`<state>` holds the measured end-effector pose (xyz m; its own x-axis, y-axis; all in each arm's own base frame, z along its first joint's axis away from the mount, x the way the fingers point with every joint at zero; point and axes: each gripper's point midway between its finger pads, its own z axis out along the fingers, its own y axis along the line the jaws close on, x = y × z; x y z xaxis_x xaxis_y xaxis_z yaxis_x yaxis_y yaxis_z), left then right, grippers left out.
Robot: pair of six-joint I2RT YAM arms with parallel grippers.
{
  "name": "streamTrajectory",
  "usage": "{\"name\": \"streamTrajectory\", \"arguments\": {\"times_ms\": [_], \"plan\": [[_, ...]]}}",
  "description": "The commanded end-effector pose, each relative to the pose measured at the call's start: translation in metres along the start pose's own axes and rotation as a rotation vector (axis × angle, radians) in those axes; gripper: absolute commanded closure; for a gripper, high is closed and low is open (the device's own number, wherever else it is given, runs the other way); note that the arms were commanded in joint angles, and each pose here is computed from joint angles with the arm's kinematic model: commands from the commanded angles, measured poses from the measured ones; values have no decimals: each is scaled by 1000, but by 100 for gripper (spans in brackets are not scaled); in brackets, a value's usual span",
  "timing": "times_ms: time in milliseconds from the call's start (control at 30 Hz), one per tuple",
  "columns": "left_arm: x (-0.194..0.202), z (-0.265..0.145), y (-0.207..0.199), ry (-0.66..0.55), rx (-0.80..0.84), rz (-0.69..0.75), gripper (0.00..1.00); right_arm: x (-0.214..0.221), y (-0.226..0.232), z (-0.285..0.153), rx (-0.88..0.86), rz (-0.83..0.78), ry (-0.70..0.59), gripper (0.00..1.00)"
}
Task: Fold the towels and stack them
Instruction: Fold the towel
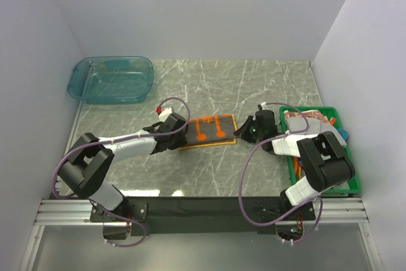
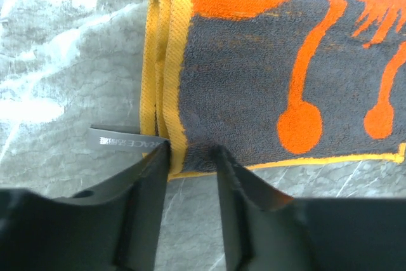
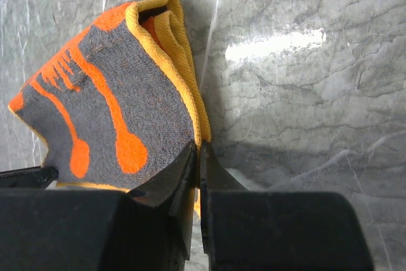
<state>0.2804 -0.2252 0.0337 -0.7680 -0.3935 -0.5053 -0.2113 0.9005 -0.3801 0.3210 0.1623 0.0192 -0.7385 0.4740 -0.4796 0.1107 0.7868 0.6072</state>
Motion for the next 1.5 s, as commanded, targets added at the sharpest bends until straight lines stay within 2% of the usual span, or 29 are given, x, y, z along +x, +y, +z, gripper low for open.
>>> {"name": "streamTrajectory", "arguments": {"times_ms": [0,100,300,533,833,1200,1333,1367,1433,1467], "plan": [[2,-2,-3,3,3,-8,66,-7,4,-2,-20,-10,-23,91],[0,-1,-3,-1,-12,-3,81,-9,6,-3,-24,-18,-28,91],[-17,-10,-4,-50,-40,24,99,-19,14,-9,-26,-45,-48,91],[-42,-23,-5,-117,-86,62,99,-38,28,-24,-27,-79,-87,94],[-55,-36,-5,-137,-107,85,99,-32,40,-38,-50,-56,-57,95],[-20,-9,32,-65,-158,73,99,17,17,-19,-27,24,50,94],[-4,-1,39,-19,-158,66,98,27,-2,-14,33,29,60,91],[-3,0,40,-16,-158,59,94,25,-5,-14,44,28,51,90],[-4,-3,38,-24,-143,48,89,25,-5,-17,45,18,48,78],[-5,-5,38,-27,-139,43,83,24,-3,-18,41,10,44,74]]}}
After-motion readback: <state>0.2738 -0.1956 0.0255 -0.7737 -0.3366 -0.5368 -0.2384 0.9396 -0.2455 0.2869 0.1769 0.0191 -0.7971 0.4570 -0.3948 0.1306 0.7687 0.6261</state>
